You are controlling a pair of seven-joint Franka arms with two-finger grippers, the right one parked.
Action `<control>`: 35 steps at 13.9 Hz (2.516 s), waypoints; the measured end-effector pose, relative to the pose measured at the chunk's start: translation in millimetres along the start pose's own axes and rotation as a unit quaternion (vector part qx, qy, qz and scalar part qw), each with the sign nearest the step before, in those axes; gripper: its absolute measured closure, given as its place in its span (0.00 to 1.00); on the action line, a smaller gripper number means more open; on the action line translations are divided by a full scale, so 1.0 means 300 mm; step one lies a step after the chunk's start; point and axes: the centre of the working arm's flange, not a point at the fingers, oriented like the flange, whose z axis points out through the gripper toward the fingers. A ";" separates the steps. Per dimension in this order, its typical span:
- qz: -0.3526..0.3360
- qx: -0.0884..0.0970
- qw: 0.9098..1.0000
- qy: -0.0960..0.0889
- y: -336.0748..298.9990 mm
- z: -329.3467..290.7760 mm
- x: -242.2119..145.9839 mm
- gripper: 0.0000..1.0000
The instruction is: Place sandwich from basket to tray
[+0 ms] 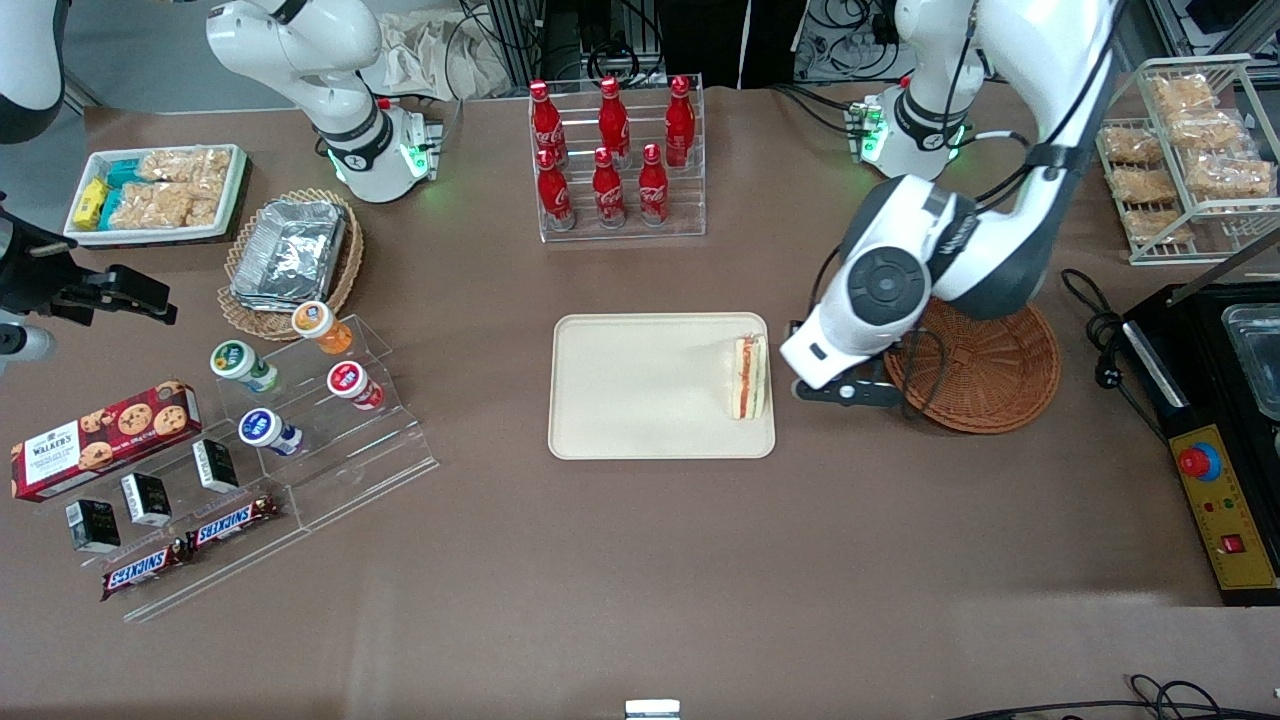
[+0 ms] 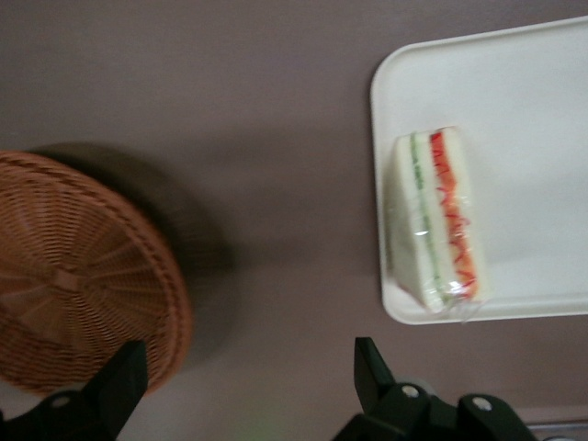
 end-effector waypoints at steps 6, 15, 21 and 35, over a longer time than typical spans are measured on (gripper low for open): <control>0.038 0.007 0.999 0.014 -0.342 -0.166 -0.050 0.00; 0.043 0.000 0.997 0.064 -0.787 -0.408 -0.149 0.00; 0.033 -0.029 0.995 0.088 -0.956 -0.555 -0.201 0.00; 0.022 -0.051 0.994 0.093 -1.020 -0.585 -0.199 0.00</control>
